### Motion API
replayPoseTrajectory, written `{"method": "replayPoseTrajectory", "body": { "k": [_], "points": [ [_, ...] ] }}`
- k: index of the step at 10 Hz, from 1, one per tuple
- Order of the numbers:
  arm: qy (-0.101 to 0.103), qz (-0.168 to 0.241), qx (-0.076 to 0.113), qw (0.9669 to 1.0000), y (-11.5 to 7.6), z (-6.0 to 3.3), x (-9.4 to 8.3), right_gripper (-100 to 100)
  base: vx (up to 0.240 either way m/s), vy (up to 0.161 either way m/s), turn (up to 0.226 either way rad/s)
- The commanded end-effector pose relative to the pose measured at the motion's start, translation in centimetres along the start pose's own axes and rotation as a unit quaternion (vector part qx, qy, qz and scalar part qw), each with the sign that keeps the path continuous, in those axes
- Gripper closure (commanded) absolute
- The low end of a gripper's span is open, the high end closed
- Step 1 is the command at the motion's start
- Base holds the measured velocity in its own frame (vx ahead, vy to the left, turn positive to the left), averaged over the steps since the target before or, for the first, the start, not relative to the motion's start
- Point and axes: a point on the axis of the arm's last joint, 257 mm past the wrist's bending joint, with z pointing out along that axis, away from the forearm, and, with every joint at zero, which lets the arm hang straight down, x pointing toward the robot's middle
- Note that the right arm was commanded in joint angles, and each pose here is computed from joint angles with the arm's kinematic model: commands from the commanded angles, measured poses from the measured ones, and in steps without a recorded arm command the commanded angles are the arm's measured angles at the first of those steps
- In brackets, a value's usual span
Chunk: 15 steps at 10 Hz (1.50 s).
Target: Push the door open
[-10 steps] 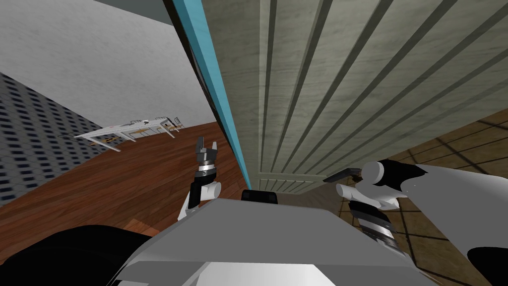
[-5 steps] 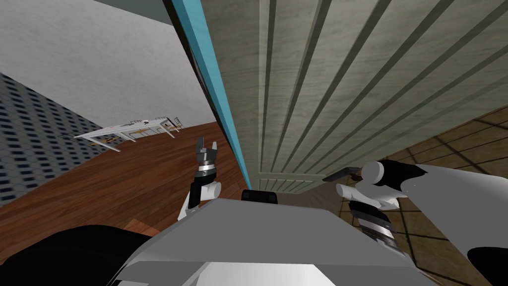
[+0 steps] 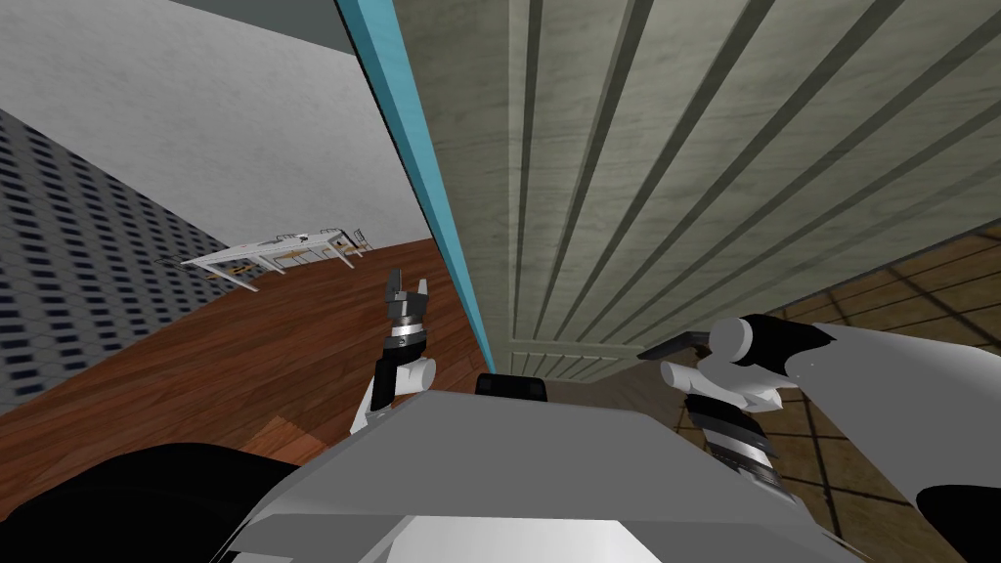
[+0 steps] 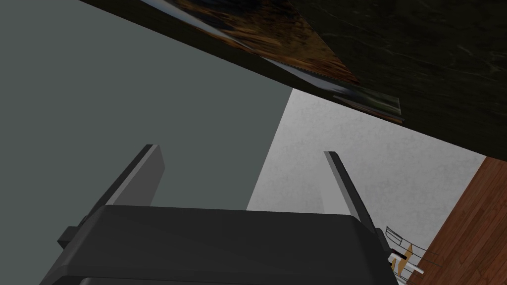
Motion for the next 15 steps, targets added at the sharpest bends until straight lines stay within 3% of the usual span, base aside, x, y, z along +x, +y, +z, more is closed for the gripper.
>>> {"method": "replayPoseTrajectory", "body": {
  "k": [1, 8, 12, 15],
  "points": [
    [0.000, 0.000, 0.000, 1.0000, -0.01, 0.00, 0.01, -100, 0.004, -0.011, 0.022],
    [0.000, 0.000, 0.000, 1.0000, -0.01, 0.00, 0.01, -100, 0.001, 0.000, -0.009],
    [-0.003, 0.004, -0.001, 1.0000, -0.19, -0.01, 0.05, -100, 0.015, -0.045, 0.123],
    [-0.003, 0.004, -0.001, 1.0000, -0.19, -0.01, 0.05, -100, 0.000, 0.003, -0.014]
  ]
}}
